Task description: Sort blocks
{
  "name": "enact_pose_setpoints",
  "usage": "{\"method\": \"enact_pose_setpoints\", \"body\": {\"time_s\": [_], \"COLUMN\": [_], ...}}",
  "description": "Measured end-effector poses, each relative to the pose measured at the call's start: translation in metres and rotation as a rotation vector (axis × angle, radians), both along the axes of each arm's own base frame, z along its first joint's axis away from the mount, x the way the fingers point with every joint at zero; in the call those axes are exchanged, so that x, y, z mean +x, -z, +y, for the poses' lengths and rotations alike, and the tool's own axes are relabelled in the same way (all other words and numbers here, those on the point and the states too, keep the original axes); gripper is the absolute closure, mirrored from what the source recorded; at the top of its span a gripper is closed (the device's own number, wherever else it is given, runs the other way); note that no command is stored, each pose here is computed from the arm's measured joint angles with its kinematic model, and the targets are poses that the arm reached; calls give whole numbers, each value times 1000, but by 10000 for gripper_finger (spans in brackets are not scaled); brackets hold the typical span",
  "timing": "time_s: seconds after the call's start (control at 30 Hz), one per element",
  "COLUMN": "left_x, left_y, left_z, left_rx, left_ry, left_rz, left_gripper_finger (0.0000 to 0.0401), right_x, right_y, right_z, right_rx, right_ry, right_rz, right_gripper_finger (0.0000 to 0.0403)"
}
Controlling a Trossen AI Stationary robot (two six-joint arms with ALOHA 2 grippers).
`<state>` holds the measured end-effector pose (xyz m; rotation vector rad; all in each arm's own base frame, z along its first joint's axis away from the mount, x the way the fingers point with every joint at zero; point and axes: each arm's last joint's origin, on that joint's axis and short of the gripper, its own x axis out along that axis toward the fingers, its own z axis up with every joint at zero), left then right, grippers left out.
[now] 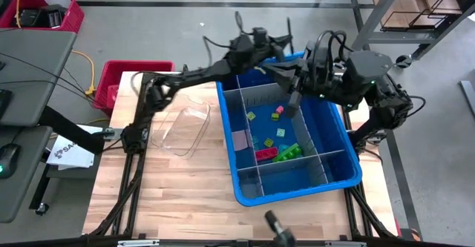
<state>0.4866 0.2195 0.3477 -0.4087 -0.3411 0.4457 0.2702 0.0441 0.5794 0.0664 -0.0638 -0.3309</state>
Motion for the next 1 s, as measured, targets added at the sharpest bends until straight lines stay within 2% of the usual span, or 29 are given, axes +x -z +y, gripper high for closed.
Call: {"method": "enact_pose_setpoints", "body": {"time_s": [0.13,0.27,0.37,0.53,0.67,0.77,0.9,1.0], "left_x": [32,49,52,48,45,45,49,51], "left_y": [30,61,73,57,42,48,58,58], "left_z": [11,10,8,5,5,6,0,-6], "left_rx": [-21,-38,-55,35,162,198,314,328], "left_ry": [11,44,64,64,37,29,12,-16], "left_rz": [-16,34,143,124,134,225,387,411], "left_gripper_finger": [377,318,267,194,158,146,142,141], "right_x": [0,0,0,0,0,0,0,0], "right_y": [0,0,0,0,0,0,0,-1], "right_z": [0,0,0,1,1,1,1,1], "right_rx": [0,5,7,0,0,0,1,2], "right_ry": [0,0,0,-3,-2,-2,-2,-2], "right_rz": [1,-1,-2,2,1,0,-1,-7], "right_gripper_finger": [403,403,403,403,403,403,403,403]}}
